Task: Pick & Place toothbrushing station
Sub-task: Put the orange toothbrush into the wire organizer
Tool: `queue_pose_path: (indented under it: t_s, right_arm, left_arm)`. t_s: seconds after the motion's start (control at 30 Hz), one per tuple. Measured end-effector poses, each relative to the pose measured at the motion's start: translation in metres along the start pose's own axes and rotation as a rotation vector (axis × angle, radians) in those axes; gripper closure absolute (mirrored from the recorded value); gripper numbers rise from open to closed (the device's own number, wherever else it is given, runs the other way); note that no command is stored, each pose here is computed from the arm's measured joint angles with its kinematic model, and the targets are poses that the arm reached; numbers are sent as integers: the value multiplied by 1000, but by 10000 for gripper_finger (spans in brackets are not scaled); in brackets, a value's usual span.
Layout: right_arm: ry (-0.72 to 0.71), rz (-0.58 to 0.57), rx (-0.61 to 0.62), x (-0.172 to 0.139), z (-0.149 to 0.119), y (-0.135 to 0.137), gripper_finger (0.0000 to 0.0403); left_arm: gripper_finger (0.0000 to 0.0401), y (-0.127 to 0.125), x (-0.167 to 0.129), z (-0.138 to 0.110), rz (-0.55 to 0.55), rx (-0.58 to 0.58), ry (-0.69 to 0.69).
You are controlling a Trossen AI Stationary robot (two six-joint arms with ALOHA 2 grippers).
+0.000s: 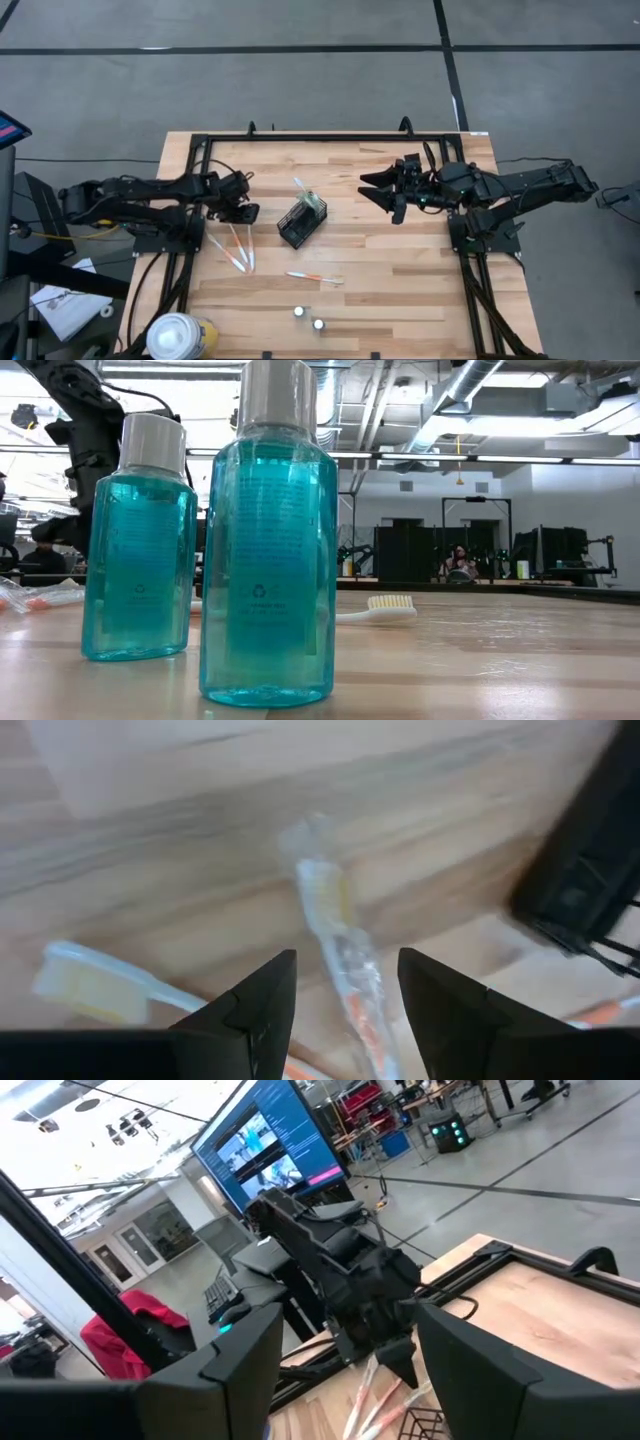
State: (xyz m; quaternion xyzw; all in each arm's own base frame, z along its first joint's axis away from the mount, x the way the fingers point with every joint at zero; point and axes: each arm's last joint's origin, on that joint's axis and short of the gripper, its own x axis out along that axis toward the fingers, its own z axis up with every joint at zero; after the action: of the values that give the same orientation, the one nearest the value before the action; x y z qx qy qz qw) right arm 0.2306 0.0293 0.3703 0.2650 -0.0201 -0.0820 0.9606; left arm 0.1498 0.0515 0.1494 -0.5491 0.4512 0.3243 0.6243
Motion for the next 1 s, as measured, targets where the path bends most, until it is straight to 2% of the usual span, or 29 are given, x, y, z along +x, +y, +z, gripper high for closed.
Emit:
queue_pose_path:
  t_s: [0.2,0.5,0.63,0.73,0.87,1.0]
  right_arm:
    - [8,-5,-3,0,-1,-1,180]
    - [22,-20,-9,0,-2,-3,180]
    - [22,-18,1,2,1,-7,180]
    - [19,-23,21,3,3,-10,180]
    - [16,-27,29,4,5,-13,180]
    - [16,-27,29,4,4,-13,182]
  left_arm:
    - [229,3,18,-3,72,10,69]
    - [228,-10,31,4,-19,15,43]
    - [235,-11,35,6,-10,-7,31]
    - [271,-11,41,7,7,24,53]
    - [372,-12,46,9,-5,71,65]
    - [391,-16,43,11,-63,81,-5]
